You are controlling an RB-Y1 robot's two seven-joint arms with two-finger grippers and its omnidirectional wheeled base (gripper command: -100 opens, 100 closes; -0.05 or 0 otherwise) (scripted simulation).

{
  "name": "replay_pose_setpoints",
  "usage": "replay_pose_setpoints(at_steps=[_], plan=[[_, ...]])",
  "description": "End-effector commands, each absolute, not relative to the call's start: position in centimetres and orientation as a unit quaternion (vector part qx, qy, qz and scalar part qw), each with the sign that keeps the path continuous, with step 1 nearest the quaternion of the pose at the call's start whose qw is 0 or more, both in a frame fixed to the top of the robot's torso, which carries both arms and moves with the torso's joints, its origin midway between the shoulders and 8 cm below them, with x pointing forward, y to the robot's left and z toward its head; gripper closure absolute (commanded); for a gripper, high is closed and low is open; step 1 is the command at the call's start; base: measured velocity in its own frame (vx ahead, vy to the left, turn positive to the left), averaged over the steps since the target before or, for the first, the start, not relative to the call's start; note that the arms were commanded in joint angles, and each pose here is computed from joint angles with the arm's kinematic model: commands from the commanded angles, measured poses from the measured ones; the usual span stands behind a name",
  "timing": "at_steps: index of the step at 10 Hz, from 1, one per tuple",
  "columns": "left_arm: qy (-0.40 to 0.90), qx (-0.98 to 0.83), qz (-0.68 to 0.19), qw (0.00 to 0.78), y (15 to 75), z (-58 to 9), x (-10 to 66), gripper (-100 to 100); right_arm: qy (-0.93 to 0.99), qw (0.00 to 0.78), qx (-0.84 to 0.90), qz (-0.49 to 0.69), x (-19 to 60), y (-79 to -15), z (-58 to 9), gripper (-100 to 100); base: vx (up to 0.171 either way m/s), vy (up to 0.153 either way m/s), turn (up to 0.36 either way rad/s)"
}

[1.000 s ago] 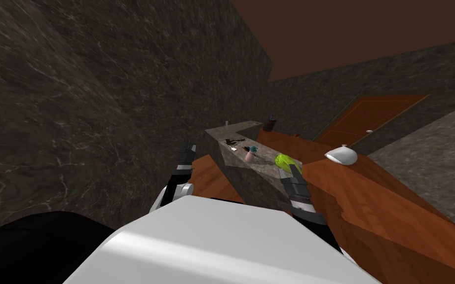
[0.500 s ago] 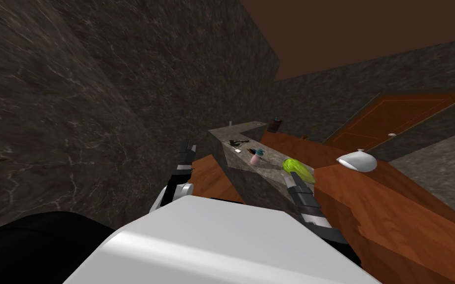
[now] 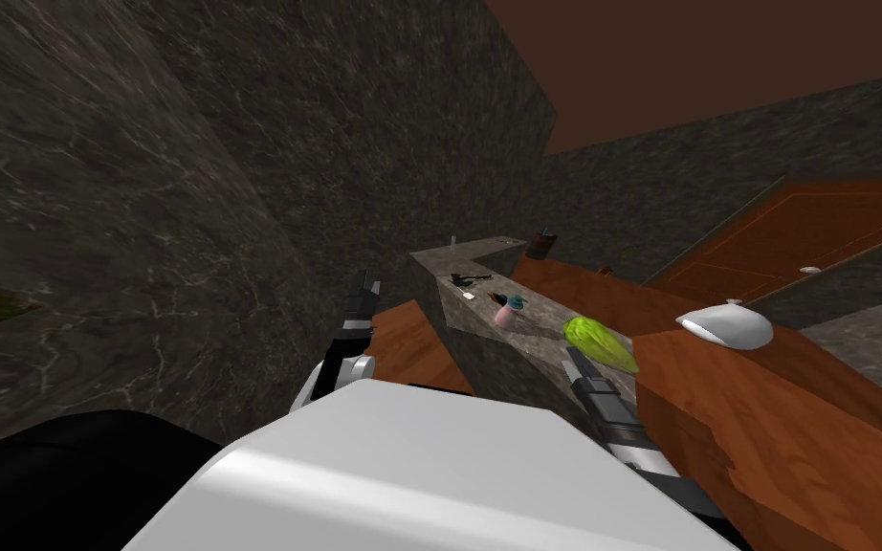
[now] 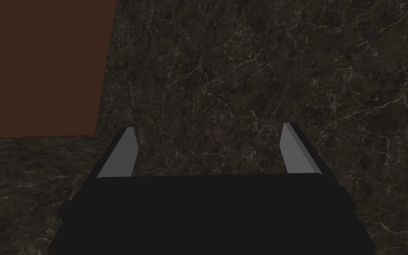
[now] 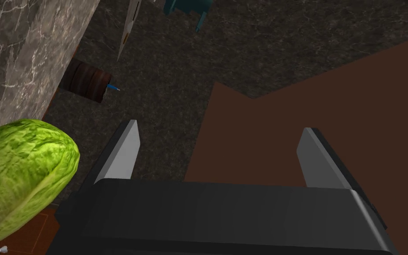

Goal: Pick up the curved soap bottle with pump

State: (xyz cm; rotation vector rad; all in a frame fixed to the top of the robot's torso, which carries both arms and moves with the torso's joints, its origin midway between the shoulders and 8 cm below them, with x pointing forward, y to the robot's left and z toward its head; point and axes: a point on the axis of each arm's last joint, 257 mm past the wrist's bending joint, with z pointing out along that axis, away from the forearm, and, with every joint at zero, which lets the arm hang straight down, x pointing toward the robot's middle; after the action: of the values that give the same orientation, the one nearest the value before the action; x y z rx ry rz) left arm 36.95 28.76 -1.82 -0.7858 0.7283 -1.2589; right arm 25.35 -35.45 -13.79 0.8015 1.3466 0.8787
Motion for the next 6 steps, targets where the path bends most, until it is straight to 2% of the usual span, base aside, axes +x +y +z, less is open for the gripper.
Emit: replay_pose_setpoints(at_steps=[1,6], plan=[[0.324,-0.350,-0.560,0.677,28.8,-1.8,37.0,0,0.616,0.615,0.341,0.355,24.3,-36.4,-14.6,-100,0.049,0.045,0.117],[0.324,-0.350,-0.560,0.677,28.8,-1.8,37.0,0,0.672,0.590,0.334,0.299,21.5,-37.9,-16.4,-100,0.054,0.028,0.092]])
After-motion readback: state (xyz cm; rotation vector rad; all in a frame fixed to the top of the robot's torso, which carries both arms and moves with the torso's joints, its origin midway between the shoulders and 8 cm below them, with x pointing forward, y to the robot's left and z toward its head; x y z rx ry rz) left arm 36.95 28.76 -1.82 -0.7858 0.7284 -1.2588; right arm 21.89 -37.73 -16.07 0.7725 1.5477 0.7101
